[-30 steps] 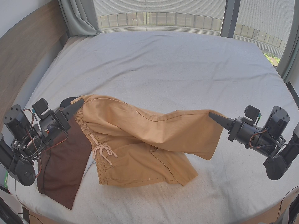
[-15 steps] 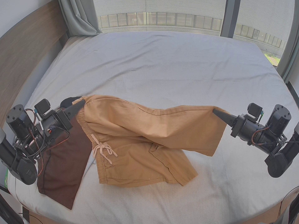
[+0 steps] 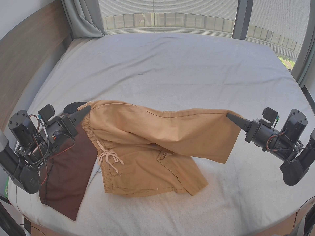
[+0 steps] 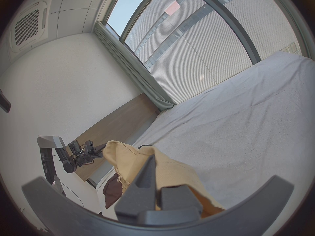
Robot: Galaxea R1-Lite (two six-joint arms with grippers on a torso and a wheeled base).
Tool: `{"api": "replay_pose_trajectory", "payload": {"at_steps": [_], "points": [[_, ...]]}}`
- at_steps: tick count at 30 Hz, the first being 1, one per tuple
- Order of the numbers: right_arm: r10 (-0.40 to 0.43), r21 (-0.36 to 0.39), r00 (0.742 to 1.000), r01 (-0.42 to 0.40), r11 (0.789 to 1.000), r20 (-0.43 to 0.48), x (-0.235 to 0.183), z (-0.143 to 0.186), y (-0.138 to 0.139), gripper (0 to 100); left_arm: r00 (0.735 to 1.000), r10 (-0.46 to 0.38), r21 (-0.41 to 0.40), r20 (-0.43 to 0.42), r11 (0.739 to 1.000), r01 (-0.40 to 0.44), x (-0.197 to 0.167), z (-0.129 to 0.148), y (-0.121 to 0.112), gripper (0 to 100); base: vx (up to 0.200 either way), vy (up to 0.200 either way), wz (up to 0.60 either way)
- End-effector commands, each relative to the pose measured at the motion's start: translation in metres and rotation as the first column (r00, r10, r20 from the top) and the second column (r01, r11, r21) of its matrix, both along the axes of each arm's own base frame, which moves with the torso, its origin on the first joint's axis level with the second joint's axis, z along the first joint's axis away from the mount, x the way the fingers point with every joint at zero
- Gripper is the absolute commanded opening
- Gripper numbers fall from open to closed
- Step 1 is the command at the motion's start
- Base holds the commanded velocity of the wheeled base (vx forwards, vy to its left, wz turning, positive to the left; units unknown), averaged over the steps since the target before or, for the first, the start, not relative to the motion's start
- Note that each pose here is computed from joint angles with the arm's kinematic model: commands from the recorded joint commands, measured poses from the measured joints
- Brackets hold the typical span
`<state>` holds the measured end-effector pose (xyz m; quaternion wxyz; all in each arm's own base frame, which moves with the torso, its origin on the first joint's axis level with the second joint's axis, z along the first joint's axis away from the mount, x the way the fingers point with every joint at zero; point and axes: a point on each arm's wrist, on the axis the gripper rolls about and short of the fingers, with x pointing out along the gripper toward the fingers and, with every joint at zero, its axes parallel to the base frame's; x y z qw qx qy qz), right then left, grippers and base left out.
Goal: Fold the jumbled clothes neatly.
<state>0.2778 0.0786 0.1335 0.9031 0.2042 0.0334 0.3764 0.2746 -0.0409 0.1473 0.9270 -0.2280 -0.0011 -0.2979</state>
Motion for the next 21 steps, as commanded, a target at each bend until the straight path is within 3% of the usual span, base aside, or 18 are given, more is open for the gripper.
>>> {"api": "replay_pose_trajectory", "payload": {"at_steps": [1, 21], "points": [[-0.007, 0.001, 1.0, 0.007, 1.0, 0.005, 0.0013, 0.0009, -0.0015, 0, 1.0, 0.0, 0.004, -0.012, 1.0, 0.0, 0.0023, -0.0038, -0.0002, 0, 0.0, 0.0, 0.0], [-0.027, 0.001, 1.0, 0.027, 1.0, 0.008, 0.003, 0.0017, -0.0083, 0, 1.0, 0.003, 0.001, -0.005, 1.0, -0.003, 0.0053, -0.0027, -0.0001, 0, 0.0, 0.0, 0.0]]}}
